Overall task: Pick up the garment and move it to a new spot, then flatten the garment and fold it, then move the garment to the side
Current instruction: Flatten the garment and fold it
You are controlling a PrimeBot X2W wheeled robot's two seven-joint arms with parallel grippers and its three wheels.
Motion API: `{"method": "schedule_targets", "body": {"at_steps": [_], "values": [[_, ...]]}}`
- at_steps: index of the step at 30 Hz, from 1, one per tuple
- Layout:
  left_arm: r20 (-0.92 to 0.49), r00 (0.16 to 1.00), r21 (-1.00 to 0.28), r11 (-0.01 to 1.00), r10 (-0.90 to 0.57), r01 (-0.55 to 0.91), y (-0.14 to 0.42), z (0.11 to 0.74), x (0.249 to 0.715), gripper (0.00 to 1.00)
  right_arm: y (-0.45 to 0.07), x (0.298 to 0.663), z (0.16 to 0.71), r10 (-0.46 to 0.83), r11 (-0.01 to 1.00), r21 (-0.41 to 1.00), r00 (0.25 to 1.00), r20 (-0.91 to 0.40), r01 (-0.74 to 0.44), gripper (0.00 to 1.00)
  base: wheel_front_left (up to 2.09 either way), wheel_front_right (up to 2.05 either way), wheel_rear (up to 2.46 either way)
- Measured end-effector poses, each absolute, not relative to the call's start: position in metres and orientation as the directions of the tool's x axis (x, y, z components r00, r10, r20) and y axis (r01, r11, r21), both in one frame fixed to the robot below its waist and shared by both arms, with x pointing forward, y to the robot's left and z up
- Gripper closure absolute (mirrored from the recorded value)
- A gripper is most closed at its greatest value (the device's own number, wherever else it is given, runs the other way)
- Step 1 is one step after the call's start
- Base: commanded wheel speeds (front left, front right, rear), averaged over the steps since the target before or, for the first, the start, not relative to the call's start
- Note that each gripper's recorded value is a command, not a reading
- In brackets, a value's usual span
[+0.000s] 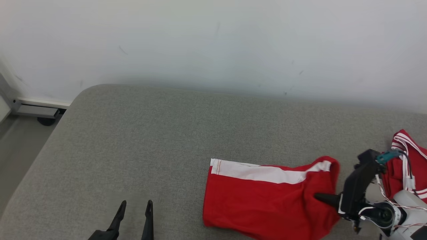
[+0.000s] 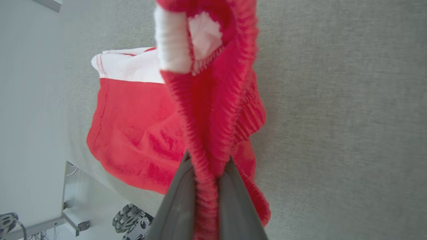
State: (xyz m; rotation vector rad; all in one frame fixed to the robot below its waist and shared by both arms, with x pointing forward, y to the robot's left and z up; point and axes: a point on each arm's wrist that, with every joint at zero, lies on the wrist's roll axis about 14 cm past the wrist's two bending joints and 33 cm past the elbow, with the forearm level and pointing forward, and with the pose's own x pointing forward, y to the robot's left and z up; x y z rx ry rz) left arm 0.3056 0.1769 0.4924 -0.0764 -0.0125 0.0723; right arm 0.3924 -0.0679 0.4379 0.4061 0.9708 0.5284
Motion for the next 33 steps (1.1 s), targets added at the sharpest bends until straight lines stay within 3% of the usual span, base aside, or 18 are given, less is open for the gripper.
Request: {"method": "schedule_targets", "body": {"at_steps": [5, 13, 22, 33], "values": [[-0.003, 0.998, -0.086, 0.995, 0.058, -0.058, 0.170, 0.489, 0.306, 0.00, -0.030, 0.379, 0.462, 0.726, 0.680, 0.682, 0.379, -0.574, -0.270, 1.00, 0.00, 0.00, 0.00], [-0.022, 0.998, -0.093, 0.994, 0.052, -0.054, 0.165, 0.484, 0.302, 0.00, 0.010, 0.363, 0.485, 0.827, 0.555, 0.787, 0.281, -0.487, -0.269, 1.00, 0.00, 0.00, 0.00], [-0.033, 0.997, -0.113, 0.991, 0.068, -0.071, 0.164, 0.482, 0.298, 0.00, 0.040, 0.366, 0.486, 0.830, 0.546, 0.813, 0.264, -0.492, -0.202, 1.00, 0.00, 0.00, 0.00], [-0.045, 0.994, -0.114, 0.988, 0.097, -0.102, 0.171, 0.480, 0.294, 0.00, 0.074, 0.363, 0.470, 0.813, 0.582, 0.783, 0.188, -0.551, -0.220, 1.00, 0.00, 0.00, 0.00]]}}
